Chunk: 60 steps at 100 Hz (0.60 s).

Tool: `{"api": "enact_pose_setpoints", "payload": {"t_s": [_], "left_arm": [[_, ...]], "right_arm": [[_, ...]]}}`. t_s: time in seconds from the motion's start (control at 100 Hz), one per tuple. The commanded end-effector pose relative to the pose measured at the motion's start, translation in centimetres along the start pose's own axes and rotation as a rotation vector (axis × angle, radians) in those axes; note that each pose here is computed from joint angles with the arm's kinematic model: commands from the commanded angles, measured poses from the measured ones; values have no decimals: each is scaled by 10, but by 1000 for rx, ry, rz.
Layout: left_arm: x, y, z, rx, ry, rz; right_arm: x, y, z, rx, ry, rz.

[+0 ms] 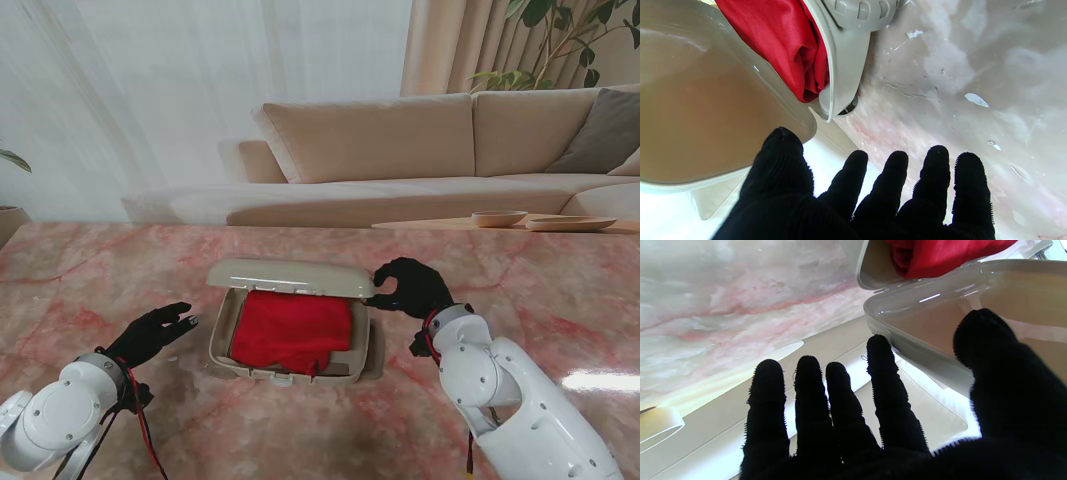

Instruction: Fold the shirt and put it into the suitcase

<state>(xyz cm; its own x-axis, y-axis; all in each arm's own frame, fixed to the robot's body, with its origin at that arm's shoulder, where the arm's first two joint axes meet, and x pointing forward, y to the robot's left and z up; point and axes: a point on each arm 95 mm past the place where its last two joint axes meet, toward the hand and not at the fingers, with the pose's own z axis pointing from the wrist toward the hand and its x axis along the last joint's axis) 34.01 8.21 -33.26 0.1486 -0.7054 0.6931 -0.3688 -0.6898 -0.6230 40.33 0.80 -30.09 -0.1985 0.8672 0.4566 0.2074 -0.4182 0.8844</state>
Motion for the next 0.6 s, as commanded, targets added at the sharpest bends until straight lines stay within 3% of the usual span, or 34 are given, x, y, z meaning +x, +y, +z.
{"api": "enact_pose_setpoints", "payload": {"t_s": [0.0, 0.59], "left_arm": [[-3, 4, 0, -11, -10, -4], [-6, 3, 0, -4, -17, -3]], "right_arm": [[-3, -9, -5, 28, -18, 1], [-5, -17, -19, 63, -39, -33]]}}
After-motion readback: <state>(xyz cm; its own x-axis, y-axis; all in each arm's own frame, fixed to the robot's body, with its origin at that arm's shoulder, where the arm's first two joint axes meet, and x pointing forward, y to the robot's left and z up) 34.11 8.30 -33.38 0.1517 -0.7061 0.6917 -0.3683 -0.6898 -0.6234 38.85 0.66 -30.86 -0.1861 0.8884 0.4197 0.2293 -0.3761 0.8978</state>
